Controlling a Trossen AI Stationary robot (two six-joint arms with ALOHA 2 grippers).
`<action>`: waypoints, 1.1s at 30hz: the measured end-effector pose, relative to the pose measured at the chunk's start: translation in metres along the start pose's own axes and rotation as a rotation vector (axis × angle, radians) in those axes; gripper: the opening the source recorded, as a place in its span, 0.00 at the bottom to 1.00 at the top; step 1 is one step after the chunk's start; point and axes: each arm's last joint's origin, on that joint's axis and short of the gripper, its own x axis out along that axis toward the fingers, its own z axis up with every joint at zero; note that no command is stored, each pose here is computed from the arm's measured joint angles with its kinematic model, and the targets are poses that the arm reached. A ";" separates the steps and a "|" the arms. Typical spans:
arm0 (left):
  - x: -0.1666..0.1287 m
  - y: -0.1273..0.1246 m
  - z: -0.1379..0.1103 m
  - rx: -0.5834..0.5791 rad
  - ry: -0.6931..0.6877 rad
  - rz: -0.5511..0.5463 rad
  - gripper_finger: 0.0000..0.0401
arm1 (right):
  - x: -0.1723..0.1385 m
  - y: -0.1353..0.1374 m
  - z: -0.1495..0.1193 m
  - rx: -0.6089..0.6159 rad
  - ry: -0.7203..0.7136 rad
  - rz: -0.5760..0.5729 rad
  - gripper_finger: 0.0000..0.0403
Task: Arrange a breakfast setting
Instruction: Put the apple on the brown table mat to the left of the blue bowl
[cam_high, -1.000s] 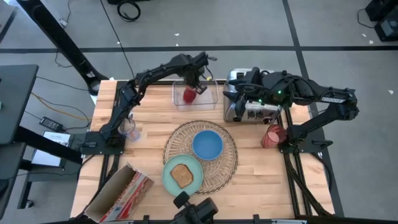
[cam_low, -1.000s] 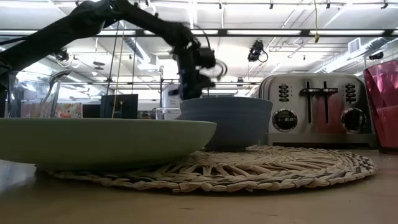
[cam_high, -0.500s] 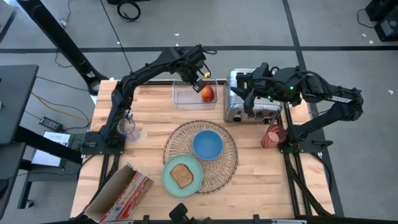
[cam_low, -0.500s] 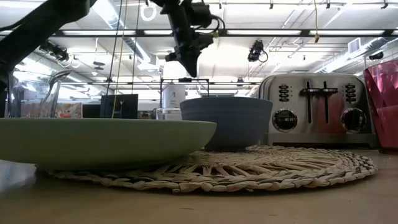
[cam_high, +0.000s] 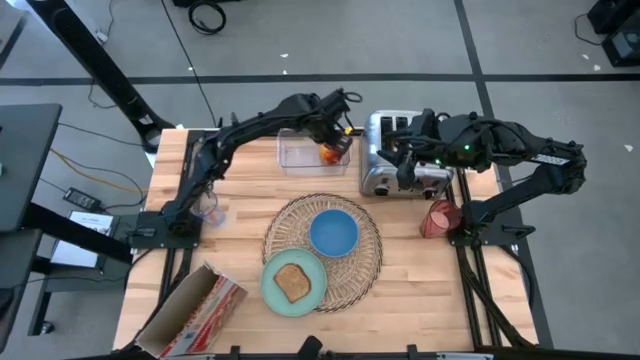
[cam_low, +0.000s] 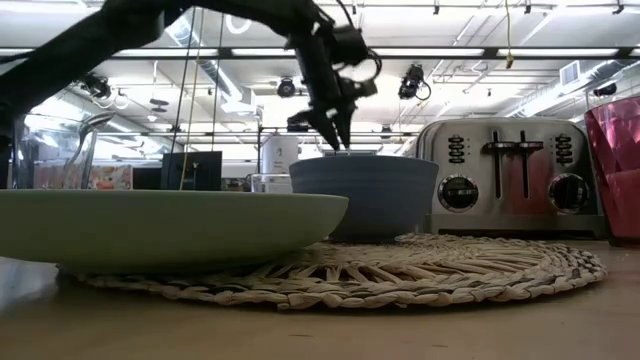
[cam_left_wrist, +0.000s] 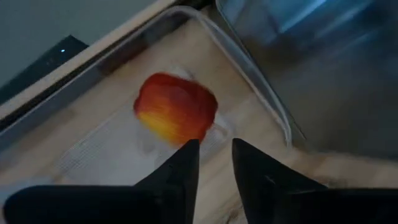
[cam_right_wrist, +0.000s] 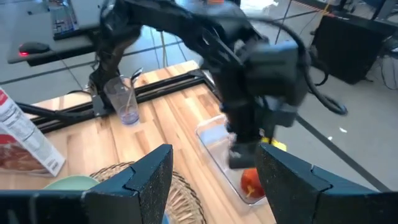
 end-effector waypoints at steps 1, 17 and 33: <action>0.007 -0.001 -0.001 -0.019 0.011 -0.005 0.28 | 0.000 0.000 0.000 0.000 0.000 0.000 0.58; 0.078 0.006 -0.018 -0.092 0.187 0.058 0.29 | 0.000 0.000 0.000 -0.001 0.002 0.007 0.58; 0.049 0.003 0.000 -0.200 0.043 -0.020 0.29 | 0.001 -0.003 0.000 -0.007 0.008 -0.012 0.58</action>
